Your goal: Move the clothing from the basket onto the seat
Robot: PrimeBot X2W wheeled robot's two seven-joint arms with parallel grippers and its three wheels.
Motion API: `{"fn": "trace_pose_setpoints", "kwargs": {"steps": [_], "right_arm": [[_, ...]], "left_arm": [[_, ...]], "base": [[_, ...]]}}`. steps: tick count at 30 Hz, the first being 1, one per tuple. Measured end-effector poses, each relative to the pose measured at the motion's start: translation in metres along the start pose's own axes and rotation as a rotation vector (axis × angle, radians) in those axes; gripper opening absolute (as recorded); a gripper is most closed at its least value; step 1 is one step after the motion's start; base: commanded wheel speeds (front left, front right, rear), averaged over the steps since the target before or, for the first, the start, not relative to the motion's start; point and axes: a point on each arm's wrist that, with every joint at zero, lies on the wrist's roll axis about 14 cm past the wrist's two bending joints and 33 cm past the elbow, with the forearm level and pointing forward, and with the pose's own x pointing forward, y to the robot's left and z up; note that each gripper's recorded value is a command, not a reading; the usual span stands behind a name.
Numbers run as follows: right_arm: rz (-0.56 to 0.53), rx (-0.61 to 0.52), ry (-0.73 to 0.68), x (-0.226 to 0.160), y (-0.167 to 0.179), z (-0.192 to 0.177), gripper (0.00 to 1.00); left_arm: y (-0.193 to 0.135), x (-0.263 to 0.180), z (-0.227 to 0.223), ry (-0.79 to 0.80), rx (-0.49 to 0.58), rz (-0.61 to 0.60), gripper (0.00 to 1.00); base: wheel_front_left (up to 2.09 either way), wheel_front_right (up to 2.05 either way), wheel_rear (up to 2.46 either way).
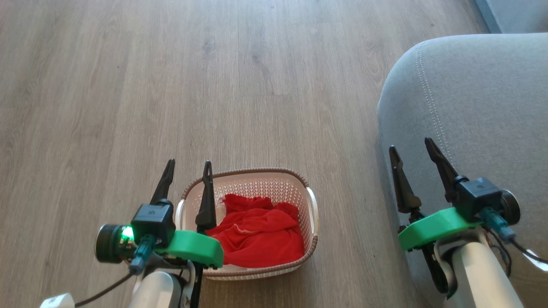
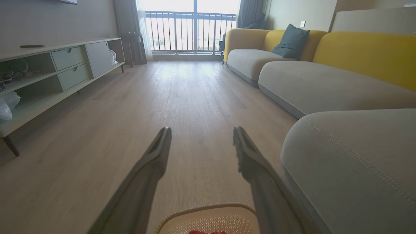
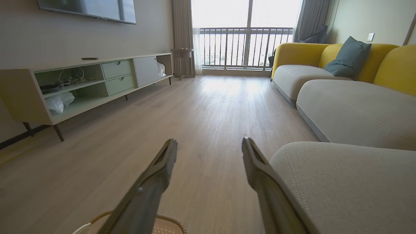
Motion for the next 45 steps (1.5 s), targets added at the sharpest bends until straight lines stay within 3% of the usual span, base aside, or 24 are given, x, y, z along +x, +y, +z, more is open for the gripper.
{"fn": "trace_pose_setpoints", "kwargs": {"steps": [10,33,45], "right_arm": [[0.055,-0.115,0.042,0.001,0.012,-0.015,1.00],[0.057,-0.099,0.084,-0.003,0.012,-0.030,1.00],[-0.003,-0.117,0.165,0.013,-0.016,-0.062,1.00]], "left_arm": [[0.002,-0.003,-0.014,0.019,0.092,-0.002,1.00],[0.001,-0.007,-0.034,0.080,0.093,-0.013,1.00],[-0.019,0.009,-0.091,0.226,0.092,-0.125,1.00]], "base": [[0.00,0.00,0.00],[0.00,0.00,0.00],[0.00,0.00,0.00]]}}
